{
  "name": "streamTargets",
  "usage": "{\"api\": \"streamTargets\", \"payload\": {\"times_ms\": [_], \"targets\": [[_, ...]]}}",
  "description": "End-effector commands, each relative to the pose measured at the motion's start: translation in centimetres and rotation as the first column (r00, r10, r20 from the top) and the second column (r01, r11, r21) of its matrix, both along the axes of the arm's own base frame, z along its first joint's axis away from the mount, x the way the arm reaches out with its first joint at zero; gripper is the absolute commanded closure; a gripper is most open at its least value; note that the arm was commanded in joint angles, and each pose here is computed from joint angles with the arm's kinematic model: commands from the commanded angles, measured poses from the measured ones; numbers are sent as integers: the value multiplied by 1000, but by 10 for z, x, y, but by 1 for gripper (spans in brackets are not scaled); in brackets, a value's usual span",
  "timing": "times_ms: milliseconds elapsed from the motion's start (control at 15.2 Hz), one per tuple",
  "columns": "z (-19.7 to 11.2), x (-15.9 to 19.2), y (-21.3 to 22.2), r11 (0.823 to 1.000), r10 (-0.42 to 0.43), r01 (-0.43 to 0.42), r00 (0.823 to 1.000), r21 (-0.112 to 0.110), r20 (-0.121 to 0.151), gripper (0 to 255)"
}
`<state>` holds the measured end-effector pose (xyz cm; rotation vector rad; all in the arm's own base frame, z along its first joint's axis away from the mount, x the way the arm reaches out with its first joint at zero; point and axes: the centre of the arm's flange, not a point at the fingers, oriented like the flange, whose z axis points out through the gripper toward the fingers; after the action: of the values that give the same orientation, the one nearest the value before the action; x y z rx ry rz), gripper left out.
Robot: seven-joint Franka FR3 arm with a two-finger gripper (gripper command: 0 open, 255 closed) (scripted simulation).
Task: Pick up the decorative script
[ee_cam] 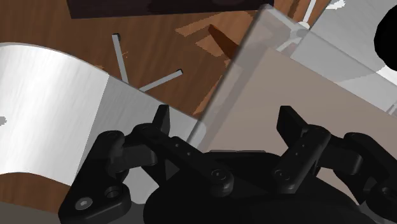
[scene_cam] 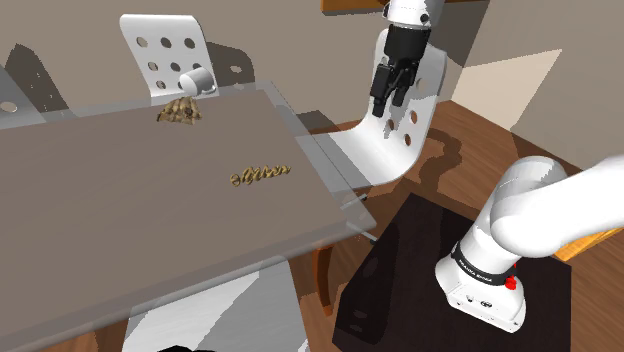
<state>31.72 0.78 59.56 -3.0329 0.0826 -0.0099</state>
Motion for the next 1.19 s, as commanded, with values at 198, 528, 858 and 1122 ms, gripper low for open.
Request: {"api": "streamTargets", "payload": {"times_ms": [198,528,858,1122], "targets": [[-14,30,28,999,23,-23,1000,-39,3,0],[-38,78,74,993,61,-60,998,-104,7,0],[-66,125,120,981,99,-96,995,-168,9,0],[-90,161,157,968,130,-125,992,-219,8,0]]}}
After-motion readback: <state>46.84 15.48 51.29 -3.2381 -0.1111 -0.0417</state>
